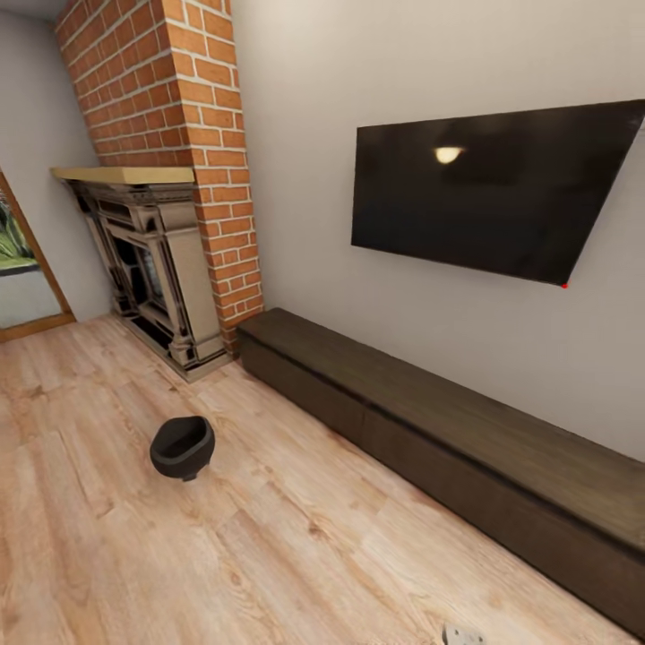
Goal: Place each of the two pumpkins and all three candles from the living room inside a cabinet in the living room (use any cabinet), then make sure every cabinet is closed, and position the cauldron so it is next to a table in the living room.
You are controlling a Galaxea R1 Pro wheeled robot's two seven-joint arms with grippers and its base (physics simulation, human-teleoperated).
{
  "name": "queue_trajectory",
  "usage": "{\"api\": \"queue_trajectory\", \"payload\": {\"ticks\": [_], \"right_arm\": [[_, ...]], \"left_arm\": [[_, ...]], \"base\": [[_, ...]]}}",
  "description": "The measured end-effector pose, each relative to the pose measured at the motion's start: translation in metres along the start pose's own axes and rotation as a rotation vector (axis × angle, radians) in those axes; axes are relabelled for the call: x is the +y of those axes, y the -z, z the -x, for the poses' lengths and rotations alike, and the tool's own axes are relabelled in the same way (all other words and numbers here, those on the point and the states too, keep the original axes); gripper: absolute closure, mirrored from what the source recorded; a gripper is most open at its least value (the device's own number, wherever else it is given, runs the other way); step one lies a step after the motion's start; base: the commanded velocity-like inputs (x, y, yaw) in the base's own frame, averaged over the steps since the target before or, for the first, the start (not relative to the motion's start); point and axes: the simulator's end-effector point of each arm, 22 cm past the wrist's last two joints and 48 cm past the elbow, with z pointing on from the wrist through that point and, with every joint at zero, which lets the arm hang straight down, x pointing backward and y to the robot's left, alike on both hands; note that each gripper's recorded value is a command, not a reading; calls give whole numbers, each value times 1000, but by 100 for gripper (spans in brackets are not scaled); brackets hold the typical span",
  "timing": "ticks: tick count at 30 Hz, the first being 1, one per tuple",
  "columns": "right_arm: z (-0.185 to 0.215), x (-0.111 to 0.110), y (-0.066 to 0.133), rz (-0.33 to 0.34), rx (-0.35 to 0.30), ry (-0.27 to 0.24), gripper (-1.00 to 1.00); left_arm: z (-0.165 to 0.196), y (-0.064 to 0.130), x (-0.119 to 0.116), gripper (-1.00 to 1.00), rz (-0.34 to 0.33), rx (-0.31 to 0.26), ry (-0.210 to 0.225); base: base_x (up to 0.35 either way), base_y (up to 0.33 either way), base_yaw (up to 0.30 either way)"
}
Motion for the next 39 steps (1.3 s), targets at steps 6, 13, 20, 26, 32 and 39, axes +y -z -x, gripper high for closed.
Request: {"api": "queue_trajectory", "payload": {"ticks": [6,13,20,26,32,39], "right_arm": [[0,0,0,0,0,0,-100],[0,0,0,0,0,0,-100],[0,0,0,0,1,0,-100],[-6,-2,-1,-3,13,-5,-100],[-11,-3,-1,-5,25,-7,-100],[-13,-3,-2,-5,29,-7,-100]], "left_arm": [[0,0,0,-100,0,0,0],[0,0,1,-100,1,-1,0],[0,0,1,-100,2,-1,0],[0,0,2,-100,2,-1,0],[0,0,2,-100,2,-1,0],[-1,0,2,-100,3,2,-1]], "base": [[0,25,-284],[0,1,-284],[0,0,-284],[0,0,-284],[0,0,-284],[0,0,-284]]}}
